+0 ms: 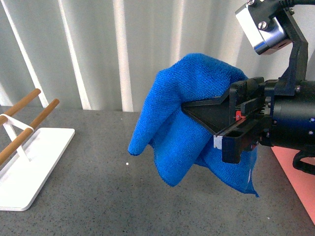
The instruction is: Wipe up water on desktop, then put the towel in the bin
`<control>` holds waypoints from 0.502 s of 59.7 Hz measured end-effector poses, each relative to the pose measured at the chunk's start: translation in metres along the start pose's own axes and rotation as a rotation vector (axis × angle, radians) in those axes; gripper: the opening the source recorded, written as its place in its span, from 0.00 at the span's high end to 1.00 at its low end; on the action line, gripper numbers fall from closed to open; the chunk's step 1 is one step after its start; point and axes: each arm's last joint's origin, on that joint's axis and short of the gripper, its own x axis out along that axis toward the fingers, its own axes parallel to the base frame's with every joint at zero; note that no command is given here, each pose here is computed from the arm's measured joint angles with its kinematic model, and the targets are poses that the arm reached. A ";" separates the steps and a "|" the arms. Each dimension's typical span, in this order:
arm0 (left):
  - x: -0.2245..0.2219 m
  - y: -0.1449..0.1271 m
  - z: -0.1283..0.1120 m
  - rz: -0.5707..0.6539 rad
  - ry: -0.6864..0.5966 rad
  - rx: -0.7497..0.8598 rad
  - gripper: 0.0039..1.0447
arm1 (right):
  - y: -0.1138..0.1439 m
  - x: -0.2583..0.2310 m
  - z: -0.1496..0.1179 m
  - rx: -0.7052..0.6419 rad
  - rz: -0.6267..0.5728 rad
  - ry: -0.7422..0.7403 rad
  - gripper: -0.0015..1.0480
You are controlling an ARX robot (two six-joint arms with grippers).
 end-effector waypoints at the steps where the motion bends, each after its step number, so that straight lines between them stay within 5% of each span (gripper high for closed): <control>1: 0.000 0.000 0.000 0.000 0.000 0.000 0.97 | 0.000 0.000 0.000 0.000 0.000 0.000 0.94; 30: -0.013 0.000 -0.003 -0.002 0.006 0.000 0.94 | -0.008 0.003 -0.017 0.038 -0.011 0.065 0.94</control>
